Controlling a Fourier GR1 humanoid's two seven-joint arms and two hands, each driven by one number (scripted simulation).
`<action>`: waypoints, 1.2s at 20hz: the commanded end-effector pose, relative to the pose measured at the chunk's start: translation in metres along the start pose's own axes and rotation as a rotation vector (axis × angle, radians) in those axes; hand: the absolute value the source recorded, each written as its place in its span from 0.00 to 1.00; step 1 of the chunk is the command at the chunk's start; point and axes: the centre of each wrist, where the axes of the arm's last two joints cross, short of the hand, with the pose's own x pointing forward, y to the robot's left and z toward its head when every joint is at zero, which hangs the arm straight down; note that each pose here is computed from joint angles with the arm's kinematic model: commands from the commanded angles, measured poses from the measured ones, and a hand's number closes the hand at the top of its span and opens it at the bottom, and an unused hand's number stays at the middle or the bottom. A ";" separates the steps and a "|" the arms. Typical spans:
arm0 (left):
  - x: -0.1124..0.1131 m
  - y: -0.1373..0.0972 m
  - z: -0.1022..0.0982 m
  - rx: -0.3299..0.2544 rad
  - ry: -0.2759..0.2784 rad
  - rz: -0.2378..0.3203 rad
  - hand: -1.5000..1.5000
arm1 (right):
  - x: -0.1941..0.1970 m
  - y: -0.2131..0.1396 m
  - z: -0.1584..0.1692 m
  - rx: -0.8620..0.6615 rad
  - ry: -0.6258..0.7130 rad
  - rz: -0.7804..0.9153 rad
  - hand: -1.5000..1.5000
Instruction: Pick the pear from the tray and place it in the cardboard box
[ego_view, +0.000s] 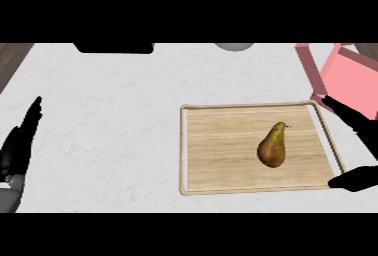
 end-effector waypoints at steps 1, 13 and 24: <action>0.001 0.007 -0.001 -0.005 -0.010 -0.012 0.50 | 0.025 -0.025 -0.013 0.159 0.082 0.155 0.00; -0.005 0.004 -0.007 -0.015 0.021 0.021 0.50 | 0.080 0.002 -0.082 0.457 0.225 0.247 0.00; -0.007 -0.006 0.008 0.004 0.008 0.010 0.50 | 0.075 0.027 -0.097 0.464 0.247 0.299 0.00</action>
